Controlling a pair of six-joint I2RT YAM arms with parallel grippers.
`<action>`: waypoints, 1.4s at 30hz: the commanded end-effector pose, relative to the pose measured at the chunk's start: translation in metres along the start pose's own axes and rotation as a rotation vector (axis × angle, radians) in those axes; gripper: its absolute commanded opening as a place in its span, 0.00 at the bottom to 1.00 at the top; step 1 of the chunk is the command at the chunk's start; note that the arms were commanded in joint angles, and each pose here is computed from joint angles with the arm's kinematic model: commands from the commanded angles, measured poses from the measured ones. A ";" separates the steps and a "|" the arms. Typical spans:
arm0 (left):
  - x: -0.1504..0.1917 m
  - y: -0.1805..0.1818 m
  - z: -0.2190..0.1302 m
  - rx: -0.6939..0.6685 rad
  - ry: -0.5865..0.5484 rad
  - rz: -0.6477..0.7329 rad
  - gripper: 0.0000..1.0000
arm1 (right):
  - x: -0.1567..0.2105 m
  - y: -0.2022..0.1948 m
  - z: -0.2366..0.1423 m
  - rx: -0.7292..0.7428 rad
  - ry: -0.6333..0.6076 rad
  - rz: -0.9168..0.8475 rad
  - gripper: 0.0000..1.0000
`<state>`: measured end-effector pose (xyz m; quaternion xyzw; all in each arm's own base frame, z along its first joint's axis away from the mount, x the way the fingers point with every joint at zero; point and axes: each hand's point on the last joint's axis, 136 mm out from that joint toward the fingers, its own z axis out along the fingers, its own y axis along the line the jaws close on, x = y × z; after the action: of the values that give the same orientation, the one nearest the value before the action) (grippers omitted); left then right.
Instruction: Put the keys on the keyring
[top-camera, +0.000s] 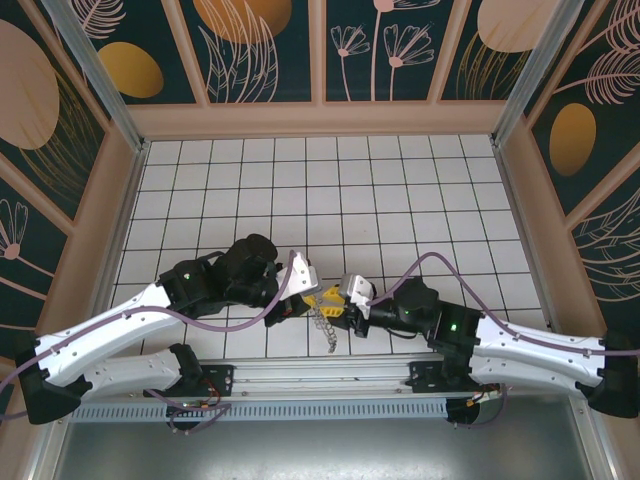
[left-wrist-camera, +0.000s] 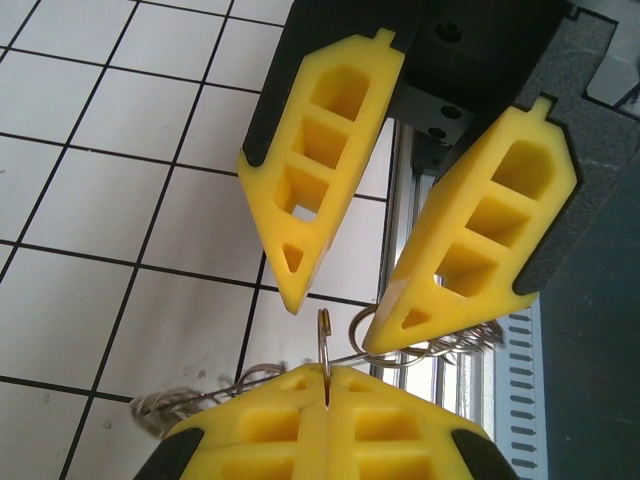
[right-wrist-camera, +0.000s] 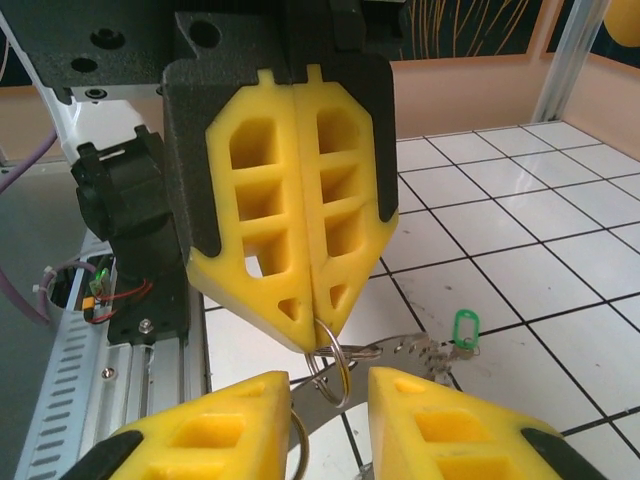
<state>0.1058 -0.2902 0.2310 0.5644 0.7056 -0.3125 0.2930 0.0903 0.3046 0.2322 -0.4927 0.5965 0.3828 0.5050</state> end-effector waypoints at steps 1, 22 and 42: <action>-0.010 -0.005 -0.008 0.010 -0.044 0.035 0.00 | -0.035 0.005 -0.001 -0.024 -0.107 -0.034 0.25; -0.017 -0.018 -0.008 0.081 -0.154 0.018 0.16 | -0.043 0.013 -0.008 -0.065 -0.174 -0.069 0.00; -0.027 -0.026 -0.009 0.127 -0.257 0.020 0.00 | -0.049 0.021 -0.010 -0.107 -0.216 -0.079 0.00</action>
<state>0.0877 -0.2939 0.2433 0.5452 0.6652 -0.3925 0.3259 0.0741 0.3078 0.2543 -0.5060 0.5418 0.4228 0.5212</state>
